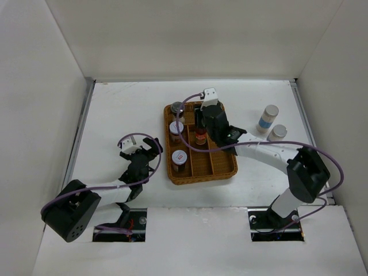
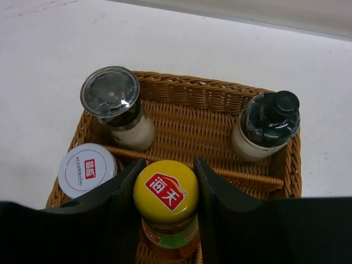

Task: Organize the condiment bottles

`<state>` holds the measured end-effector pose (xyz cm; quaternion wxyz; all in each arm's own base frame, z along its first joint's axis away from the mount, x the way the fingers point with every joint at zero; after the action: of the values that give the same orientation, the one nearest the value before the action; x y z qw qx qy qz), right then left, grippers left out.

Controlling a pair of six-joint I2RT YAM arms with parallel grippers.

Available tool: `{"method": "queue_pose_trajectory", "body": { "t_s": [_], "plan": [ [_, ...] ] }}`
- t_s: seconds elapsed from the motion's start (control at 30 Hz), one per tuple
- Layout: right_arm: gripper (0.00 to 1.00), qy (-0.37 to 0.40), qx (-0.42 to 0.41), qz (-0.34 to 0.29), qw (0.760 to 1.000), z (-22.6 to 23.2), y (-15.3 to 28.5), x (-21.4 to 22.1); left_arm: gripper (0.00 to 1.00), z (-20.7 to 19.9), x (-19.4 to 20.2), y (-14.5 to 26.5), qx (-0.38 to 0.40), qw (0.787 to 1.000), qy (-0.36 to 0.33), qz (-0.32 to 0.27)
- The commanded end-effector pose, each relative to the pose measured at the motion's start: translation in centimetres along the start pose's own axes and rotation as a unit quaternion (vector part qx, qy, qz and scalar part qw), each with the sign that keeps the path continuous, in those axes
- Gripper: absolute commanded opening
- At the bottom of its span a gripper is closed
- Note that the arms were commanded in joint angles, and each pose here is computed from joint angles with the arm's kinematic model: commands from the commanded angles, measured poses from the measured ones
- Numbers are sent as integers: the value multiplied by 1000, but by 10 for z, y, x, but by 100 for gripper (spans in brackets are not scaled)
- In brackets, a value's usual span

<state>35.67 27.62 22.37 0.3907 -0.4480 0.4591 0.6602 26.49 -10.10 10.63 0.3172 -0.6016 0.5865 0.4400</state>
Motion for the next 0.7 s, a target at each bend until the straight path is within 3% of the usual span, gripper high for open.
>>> {"method": "queue_pose_trajectory", "body": {
  "t_s": [0.0,0.2,0.3,0.67],
  "plan": [
    [32,-74,-34,-129,988,22,2,-71,100,-13,-14,-4,17,999,29,-23],
    [35,-70,-8,-112,991,18,-4,-16,100,-14,-13,-5,19,999,29,-20],
    [47,-63,-3,-101,993,19,2,1,100,-17,-13,-5,28,999,33,-21],
    [79,-65,-13,-114,991,15,27,-26,100,-19,-14,-5,35,999,36,-21]
  ]
}}
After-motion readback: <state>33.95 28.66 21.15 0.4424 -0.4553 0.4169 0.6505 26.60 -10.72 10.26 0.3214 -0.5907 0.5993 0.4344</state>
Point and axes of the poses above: each gripper's point midway between its finger pads, its own y axis back along the fingers, its own z axis along the line the jaws close on, x = y × z, the point moved 4 cm from there along y, back along the fingers, and after that the axes turned 8 degrees about -y, right-handed, at the moved point
